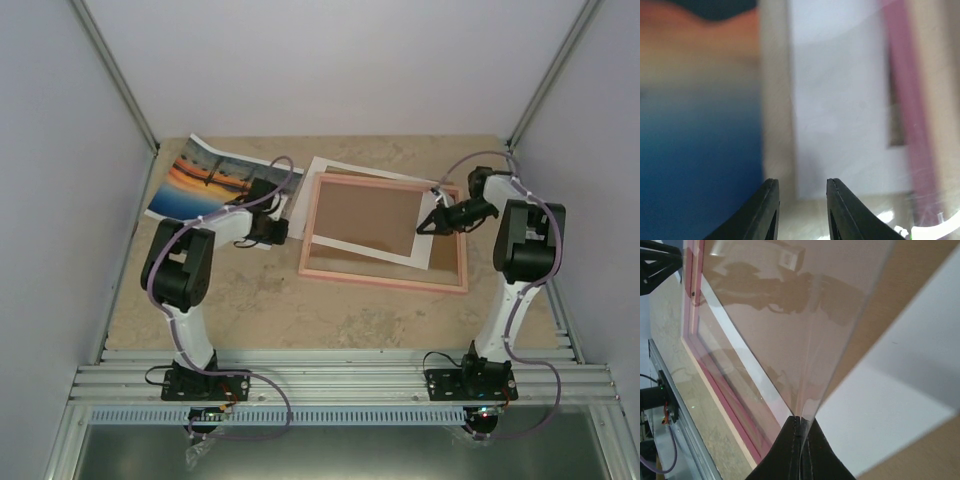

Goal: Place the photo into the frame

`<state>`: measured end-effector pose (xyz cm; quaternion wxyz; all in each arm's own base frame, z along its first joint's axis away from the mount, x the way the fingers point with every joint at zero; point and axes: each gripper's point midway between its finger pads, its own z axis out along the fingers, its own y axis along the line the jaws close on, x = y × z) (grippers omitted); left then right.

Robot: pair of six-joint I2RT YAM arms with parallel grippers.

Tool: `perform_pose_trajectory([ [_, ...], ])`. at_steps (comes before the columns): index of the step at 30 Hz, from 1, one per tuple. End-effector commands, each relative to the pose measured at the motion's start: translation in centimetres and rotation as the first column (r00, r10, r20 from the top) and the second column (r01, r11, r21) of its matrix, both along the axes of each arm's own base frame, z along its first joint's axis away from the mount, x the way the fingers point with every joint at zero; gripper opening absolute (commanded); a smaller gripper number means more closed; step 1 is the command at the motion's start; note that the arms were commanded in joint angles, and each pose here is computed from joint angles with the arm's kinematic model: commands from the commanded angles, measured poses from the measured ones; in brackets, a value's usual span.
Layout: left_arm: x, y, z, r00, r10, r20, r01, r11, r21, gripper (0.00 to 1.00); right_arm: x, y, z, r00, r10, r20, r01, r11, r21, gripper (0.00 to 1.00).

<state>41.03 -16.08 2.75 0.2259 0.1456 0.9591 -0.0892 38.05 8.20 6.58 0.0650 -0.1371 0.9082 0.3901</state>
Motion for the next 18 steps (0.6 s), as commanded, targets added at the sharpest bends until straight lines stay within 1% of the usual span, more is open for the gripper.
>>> perform_pose_trajectory([
  [1,-2.8,1.1,1.4,0.998,-0.035,-0.059,0.027,0.991,-0.135,0.31,-0.7,1.9,-0.3,1.000,0.015,-0.020,-0.014,0.999,0.047,0.01],
  [3,-3.1,0.3,2.9,0.997,-0.061,-0.041,0.049,0.969,-0.240,0.32,-1.1,2.0,-0.3,1.000,0.014,-0.019,-0.014,0.999,0.050,0.00],
  [6,-3.1,-1.4,5.1,0.995,-0.104,0.000,0.097,0.931,-0.351,0.31,-1.6,1.8,-0.3,1.000,0.009,-0.016,-0.008,0.998,0.055,0.01],
  [7,-3.1,-1.8,5.7,0.994,-0.110,0.008,0.105,0.919,-0.381,0.33,-1.6,1.6,-0.3,1.000,0.006,-0.014,-0.005,0.998,0.057,0.01],
  [8,-3.0,-2.1,6.1,0.994,-0.111,0.013,0.107,0.909,-0.403,0.39,-1.6,1.4,-0.3,1.000,-0.001,-0.013,0.002,0.998,0.060,0.01],
  [10,-2.6,-2.3,6.5,0.995,-0.102,0.014,0.098,0.898,-0.429,0.54,-1.4,0.8,-0.2,1.000,-0.017,-0.009,0.017,0.998,0.067,0.01],
  [12,-2.0,-2.1,6.5,0.997,-0.079,0.005,0.073,0.891,-0.448,0.58,-1.3,0.2,-0.2,0.999,-0.032,-0.008,0.032,0.997,0.071,0.01],
  [15,-0.9,-0.3,5.9,1.000,0.012,-0.019,-0.020,0.901,-0.433,0.63,-1.2,-0.5,-0.2,0.999,-0.051,-0.005,0.051,0.996,0.079,0.01],
  [17,-0.7,0.9,5.3,0.998,0.057,-0.039,-0.068,0.901,-0.429,0.66,-1.3,-0.5,-0.2,0.999,-0.052,-0.006,0.052,0.995,0.089,0.01],
  [18,-0.8,0.9,5.0,0.997,0.055,-0.049,-0.071,0.900,-0.430,0.67,-1.3,-0.5,-0.1,0.999,-0.053,-0.005,0.053,0.994,0.094,0.00],
])
